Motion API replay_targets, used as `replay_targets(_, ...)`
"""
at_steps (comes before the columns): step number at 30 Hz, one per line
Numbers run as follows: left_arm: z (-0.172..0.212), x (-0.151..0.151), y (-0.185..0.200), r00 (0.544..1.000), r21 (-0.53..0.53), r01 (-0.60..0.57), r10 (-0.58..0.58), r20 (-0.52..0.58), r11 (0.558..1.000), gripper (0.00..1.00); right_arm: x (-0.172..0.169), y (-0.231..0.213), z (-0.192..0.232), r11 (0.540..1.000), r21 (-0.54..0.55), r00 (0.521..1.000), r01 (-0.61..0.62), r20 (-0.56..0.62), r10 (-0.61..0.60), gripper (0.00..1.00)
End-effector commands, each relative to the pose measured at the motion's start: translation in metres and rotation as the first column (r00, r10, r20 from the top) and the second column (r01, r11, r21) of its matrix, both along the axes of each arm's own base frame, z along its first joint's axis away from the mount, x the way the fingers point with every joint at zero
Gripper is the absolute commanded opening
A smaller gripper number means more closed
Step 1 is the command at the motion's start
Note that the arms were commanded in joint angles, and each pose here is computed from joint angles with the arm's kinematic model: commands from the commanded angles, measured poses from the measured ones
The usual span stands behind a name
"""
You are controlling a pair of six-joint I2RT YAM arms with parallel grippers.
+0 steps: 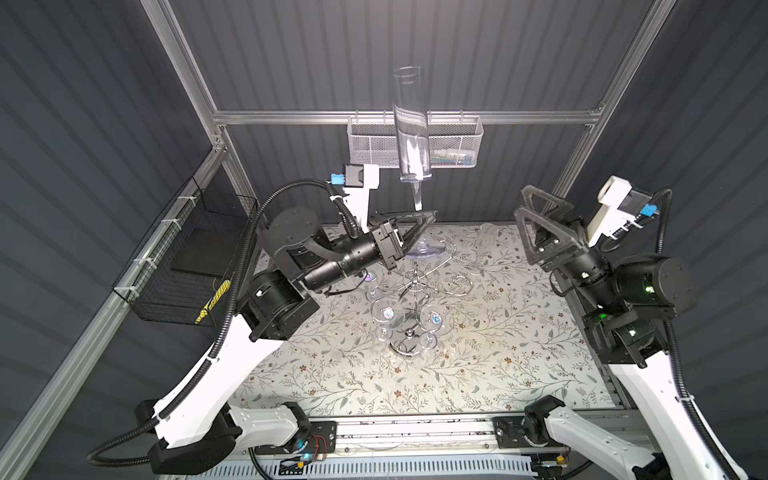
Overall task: Take the wine glass off the wine glass rack
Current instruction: 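Open the right gripper and draw it back while the left holds the glass upright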
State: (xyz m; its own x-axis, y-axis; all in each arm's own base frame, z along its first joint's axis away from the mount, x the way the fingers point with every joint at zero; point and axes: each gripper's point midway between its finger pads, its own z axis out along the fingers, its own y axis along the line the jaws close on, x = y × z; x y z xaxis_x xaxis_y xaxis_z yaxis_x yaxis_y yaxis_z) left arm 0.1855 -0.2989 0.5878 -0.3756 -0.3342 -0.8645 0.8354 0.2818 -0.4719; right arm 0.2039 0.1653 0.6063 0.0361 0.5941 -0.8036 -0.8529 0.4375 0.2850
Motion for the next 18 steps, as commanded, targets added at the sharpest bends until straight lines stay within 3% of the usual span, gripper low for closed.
replay_targets(1,-0.046,0.021,0.007,0.977,0.303,-0.166,0.115,0.178,0.938,0.0,0.007,0.005,0.009,0.995,0.066,0.991,-0.071,-0.105,0.078,0.99)
replay_targets(9,-0.074,0.035,0.017,0.937,0.49,-0.279,0.124,0.326,0.826,0.0,0.003,0.047,0.025,0.978,0.024,0.978,-0.205,-0.04,0.206,0.99)
replay_targets(18,-0.083,0.037,0.02,0.925,0.526,-0.303,0.112,0.364,0.795,0.0,0.028,0.083,0.012,0.972,-0.02,0.965,-0.236,-0.12,0.232,0.93)
